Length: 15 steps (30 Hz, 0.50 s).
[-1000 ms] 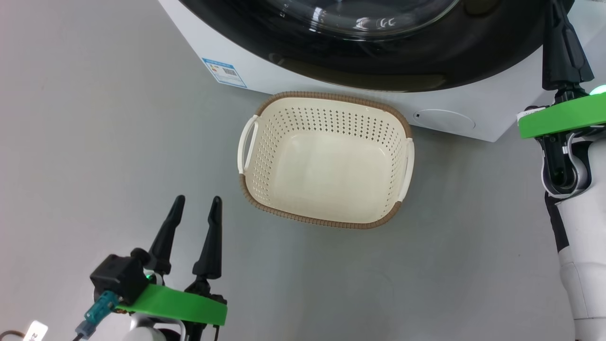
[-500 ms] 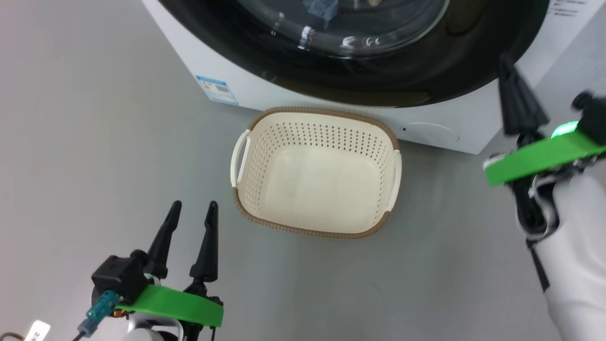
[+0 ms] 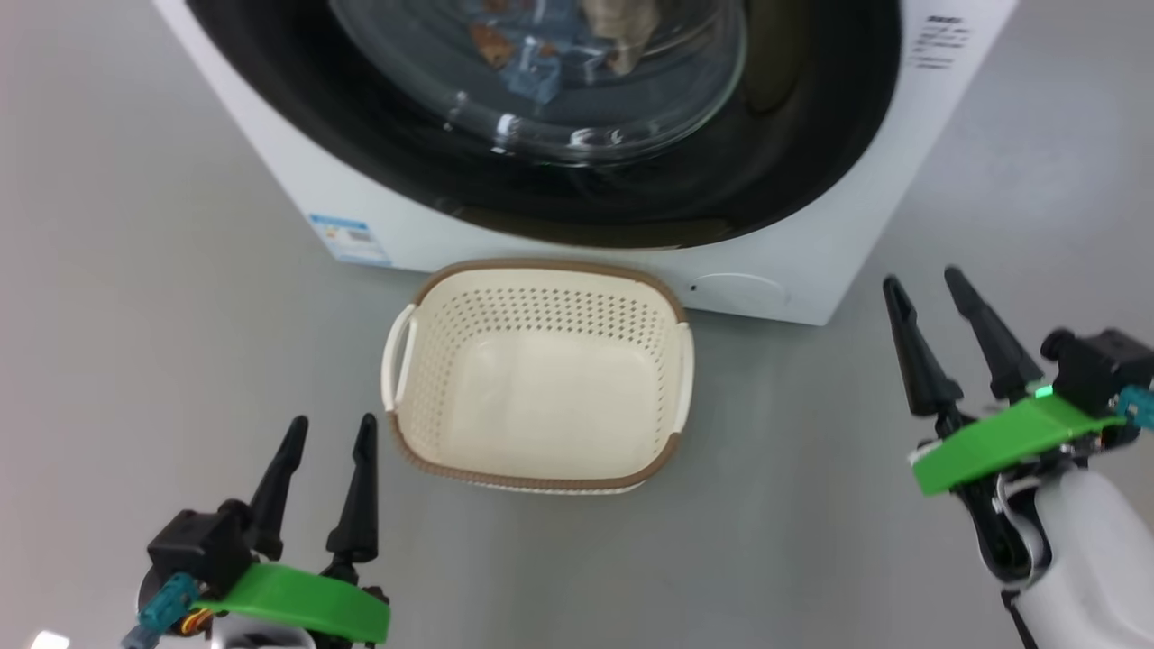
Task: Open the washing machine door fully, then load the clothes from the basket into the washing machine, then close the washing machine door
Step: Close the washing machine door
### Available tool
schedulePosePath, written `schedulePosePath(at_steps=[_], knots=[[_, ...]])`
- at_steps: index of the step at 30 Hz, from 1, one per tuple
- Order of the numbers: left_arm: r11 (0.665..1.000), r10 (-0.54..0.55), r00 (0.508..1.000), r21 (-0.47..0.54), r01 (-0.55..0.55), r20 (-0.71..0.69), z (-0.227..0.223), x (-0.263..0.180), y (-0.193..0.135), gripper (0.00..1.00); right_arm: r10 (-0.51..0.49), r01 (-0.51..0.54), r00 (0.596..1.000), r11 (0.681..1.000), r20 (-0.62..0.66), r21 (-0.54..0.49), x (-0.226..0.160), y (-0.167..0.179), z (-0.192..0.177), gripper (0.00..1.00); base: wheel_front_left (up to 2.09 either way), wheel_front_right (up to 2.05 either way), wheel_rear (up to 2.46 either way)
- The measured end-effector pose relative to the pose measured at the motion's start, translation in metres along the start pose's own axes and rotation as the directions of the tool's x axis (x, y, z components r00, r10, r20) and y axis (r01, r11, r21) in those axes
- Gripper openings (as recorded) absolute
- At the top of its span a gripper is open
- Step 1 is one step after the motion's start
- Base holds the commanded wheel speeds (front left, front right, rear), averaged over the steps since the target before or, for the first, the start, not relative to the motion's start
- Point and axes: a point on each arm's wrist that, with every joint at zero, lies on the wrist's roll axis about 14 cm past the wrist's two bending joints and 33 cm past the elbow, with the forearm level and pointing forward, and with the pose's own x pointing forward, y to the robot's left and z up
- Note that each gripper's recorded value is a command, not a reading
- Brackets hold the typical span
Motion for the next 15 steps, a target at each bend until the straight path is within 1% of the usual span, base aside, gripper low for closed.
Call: schedulePosePath(at_steps=[2, 9, 15], knots=[[1.0, -0.012, 1.0, -0.002, 0.012, -0.008, -0.003, -0.001, -0.003, 1.0, -0.037, 0.037, 0.999, 0.999, -0.017, -0.008, -0.018, -0.011, -0.002, 1.0, 0.0, 0.0, 0.0], [0.998, -0.055, 0.998, -0.001, 0.055, -0.017, -0.005, 0.001, -0.013, 1.0, -0.133, 0.132, 0.991, 0.991, -0.024, -0.023, -0.058, -0.038, 0.002, 1.0, 0.0, 0.0, 0.0], [0.997, -0.079, 0.997, 0.017, 0.079, -0.015, -0.004, 0.004, -0.018, 1.0, -0.197, 0.196, 0.98, 0.98, -0.033, -0.035, -0.087, -0.054, 0.003, 1.0, 0.0, 0.0, 0.0]])
